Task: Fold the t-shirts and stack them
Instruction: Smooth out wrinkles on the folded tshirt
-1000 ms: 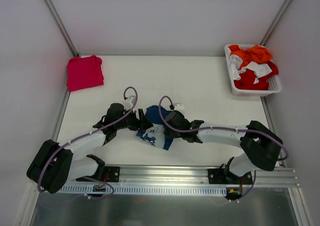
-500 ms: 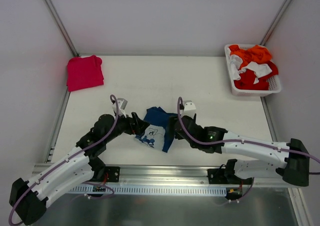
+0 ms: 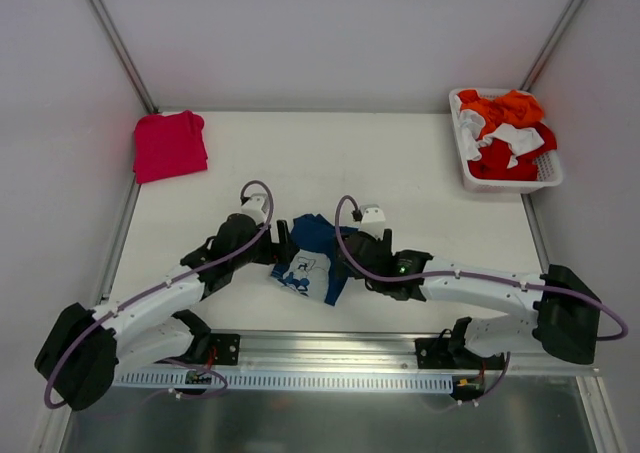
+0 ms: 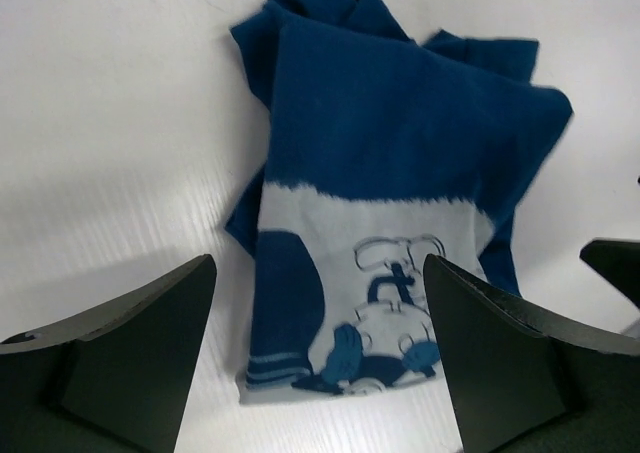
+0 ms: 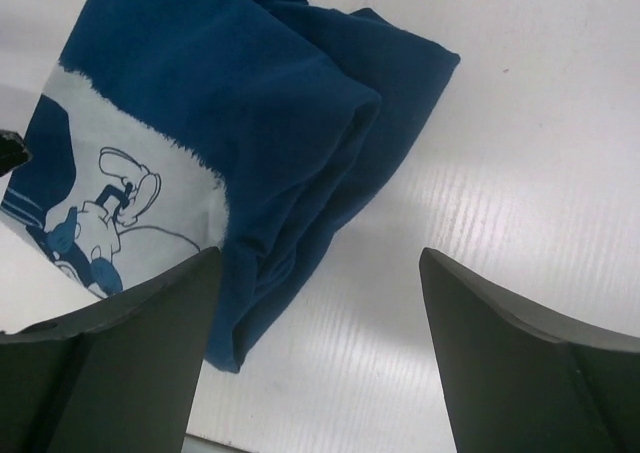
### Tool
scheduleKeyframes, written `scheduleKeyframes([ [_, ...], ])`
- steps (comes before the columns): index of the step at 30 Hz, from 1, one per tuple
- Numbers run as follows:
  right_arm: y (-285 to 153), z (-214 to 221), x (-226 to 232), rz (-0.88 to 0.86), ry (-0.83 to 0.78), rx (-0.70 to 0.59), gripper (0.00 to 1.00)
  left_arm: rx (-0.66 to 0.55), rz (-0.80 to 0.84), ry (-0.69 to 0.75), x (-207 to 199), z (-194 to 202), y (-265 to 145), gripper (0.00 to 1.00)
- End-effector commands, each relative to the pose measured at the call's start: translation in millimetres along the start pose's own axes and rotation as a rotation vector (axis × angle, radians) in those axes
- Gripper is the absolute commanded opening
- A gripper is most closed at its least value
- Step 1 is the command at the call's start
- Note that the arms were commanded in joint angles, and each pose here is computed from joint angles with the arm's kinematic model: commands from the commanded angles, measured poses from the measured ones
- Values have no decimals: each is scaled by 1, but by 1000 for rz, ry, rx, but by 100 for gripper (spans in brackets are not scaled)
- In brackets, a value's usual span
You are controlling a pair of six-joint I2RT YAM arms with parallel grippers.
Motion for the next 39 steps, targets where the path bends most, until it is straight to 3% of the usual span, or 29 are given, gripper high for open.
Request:
scheduleKeyframes([
  [1,18,-18,11,-67,74,-22,83,-70,49,8,-8,-33,21,85],
  [11,55,-21,13,-85,107,31,78,-25,87,5,-10,-45,62,83],
  [23,83,-2,30,-138,121,99,40,-19,115,5,-15,-47,66,82],
  [25,84,-1,31,-142,122,104,29,-17,119,2,-16,-47,67,79],
  [29,84,0,31,-143,121,108,13,-1,123,-4,-17,-46,72,56],
  [32,80,1,25,-121,117,106,1,4,133,-8,-17,-44,77,48],
  [39,64,-2,5,-61,106,89,0,19,188,-14,-25,-45,86,41],
])
Point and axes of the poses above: each gripper's point midway between its finger pads, its own y axis out along the fingers, its own x axis along the line the jaws close on, z = x × y, the point moved 4 cm from there along -y, back along the fingers, and after that the axes turned 7 degrees about -y, right-handed, at the moved point
